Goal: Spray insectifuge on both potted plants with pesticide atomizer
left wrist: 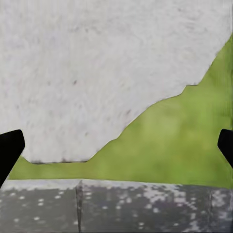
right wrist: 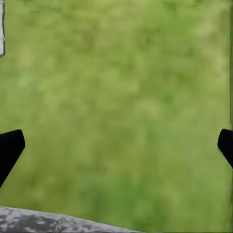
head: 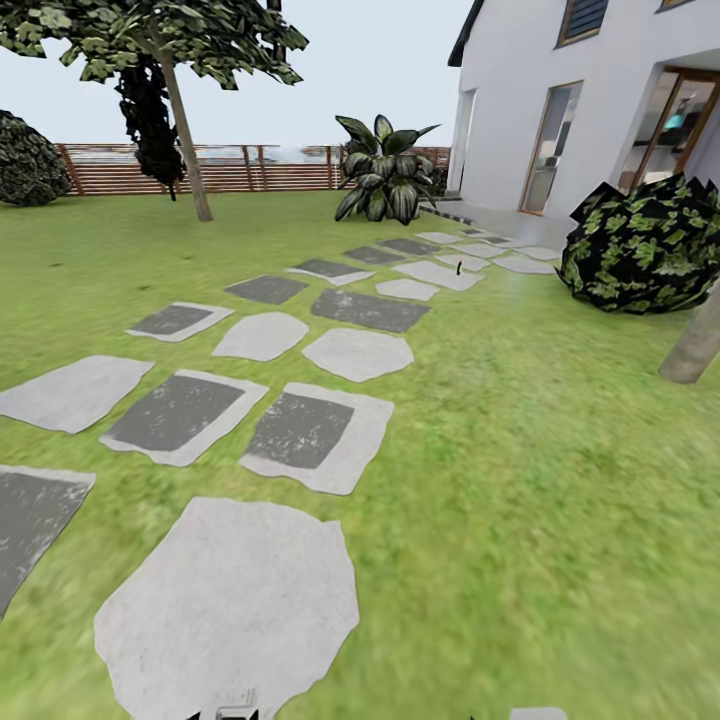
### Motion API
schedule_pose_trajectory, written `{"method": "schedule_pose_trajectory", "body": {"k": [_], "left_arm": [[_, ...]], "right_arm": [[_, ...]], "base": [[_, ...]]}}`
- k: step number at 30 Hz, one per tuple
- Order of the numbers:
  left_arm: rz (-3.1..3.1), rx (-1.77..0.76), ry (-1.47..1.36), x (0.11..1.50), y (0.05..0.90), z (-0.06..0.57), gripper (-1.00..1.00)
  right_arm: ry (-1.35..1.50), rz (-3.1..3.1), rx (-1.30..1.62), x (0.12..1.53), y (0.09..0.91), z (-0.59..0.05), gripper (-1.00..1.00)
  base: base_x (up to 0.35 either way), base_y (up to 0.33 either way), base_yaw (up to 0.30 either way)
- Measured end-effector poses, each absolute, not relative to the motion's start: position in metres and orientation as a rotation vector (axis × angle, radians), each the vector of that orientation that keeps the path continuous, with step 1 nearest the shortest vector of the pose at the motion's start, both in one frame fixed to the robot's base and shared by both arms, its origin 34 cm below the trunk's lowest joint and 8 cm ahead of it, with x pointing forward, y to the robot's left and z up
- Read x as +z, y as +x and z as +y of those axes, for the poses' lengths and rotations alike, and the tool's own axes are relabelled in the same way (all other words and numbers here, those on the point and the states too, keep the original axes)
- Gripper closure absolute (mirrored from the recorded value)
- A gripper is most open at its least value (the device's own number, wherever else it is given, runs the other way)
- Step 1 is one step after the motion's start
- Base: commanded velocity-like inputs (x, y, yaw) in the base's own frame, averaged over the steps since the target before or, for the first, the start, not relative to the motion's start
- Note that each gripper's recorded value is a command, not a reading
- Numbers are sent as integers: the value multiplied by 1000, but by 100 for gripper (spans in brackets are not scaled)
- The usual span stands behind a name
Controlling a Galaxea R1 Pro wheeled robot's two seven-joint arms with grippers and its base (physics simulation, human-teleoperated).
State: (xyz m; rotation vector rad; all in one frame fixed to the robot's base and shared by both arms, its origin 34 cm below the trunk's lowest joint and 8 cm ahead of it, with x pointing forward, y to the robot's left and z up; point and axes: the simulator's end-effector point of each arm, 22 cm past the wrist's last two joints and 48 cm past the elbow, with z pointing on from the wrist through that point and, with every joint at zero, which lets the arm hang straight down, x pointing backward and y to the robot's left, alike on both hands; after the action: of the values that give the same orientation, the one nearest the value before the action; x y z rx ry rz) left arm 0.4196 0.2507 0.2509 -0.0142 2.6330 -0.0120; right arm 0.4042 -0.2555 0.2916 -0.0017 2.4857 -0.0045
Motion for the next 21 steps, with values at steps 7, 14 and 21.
{"method": "schedule_pose_trajectory", "body": {"k": [7, 14, 21], "left_arm": [[2633, -12, -14, 251, 420, 251, -100], [2632, -13, -14, 251, 420, 251, -100], [2633, -12, -14, 251, 420, 251, -100]], "right_arm": [[-1, 2486, -4, 292, 404, -255, -100], [-1, 2486, -4, 292, 404, -255, -100], [0, 2486, -4, 292, 404, -255, -100]], "base": [[334, -155, 0], [334, -155, 0], [334, -155, 0]]}}
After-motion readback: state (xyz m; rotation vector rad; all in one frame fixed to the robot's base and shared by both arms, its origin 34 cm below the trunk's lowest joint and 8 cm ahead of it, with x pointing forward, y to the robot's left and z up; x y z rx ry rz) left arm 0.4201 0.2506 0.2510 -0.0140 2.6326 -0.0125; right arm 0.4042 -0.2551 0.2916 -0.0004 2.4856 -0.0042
